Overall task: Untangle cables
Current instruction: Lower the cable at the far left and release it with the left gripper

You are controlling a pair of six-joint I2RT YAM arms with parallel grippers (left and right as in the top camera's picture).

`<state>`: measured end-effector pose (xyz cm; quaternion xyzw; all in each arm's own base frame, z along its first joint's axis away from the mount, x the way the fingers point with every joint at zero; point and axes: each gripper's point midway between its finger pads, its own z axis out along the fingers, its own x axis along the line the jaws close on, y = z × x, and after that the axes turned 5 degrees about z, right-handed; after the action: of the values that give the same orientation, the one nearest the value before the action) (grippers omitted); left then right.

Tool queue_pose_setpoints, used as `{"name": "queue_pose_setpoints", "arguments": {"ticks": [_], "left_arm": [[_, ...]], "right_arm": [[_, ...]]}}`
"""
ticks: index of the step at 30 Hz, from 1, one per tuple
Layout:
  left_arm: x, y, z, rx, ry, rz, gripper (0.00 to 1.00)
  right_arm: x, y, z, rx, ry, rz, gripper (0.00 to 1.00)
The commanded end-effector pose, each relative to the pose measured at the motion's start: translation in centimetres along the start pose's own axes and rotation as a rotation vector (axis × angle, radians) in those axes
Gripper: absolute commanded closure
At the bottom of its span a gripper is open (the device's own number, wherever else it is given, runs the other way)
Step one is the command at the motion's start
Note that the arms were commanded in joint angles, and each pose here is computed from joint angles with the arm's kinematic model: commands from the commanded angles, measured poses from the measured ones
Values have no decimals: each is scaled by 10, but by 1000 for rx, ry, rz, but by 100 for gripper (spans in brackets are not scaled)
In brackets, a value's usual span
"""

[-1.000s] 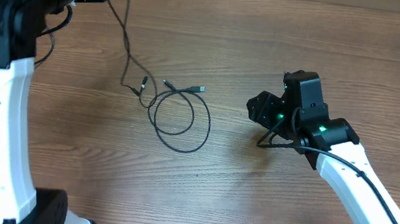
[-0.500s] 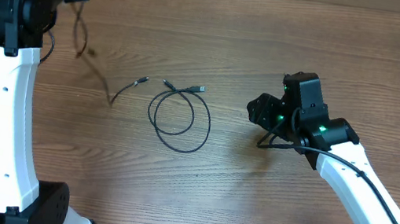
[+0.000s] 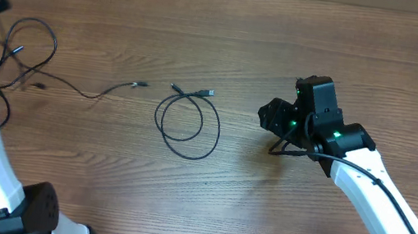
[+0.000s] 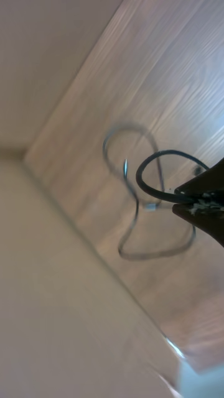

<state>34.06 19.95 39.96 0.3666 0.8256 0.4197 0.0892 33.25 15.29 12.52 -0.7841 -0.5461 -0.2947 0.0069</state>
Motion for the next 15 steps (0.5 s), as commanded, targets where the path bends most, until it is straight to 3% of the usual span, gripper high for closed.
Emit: {"name": "queue_pose_setpoints", "arguments": {"ticks": [1,4,9,15], "left_arm": [[63,-4,8,21,159,-229,96],[102,-19,15,73,233,-393,96],[132,-30,25,124,194,-546,96],[120,-21,31,125,33,-624,96]], "right_arm": [[4,3,-4,-12,14,-7,43],[4,3,-4,-12,14,-7,43],[4,3,-4,-12,15,-7,43],[4,3,-4,-11,14,-6,43]]}}
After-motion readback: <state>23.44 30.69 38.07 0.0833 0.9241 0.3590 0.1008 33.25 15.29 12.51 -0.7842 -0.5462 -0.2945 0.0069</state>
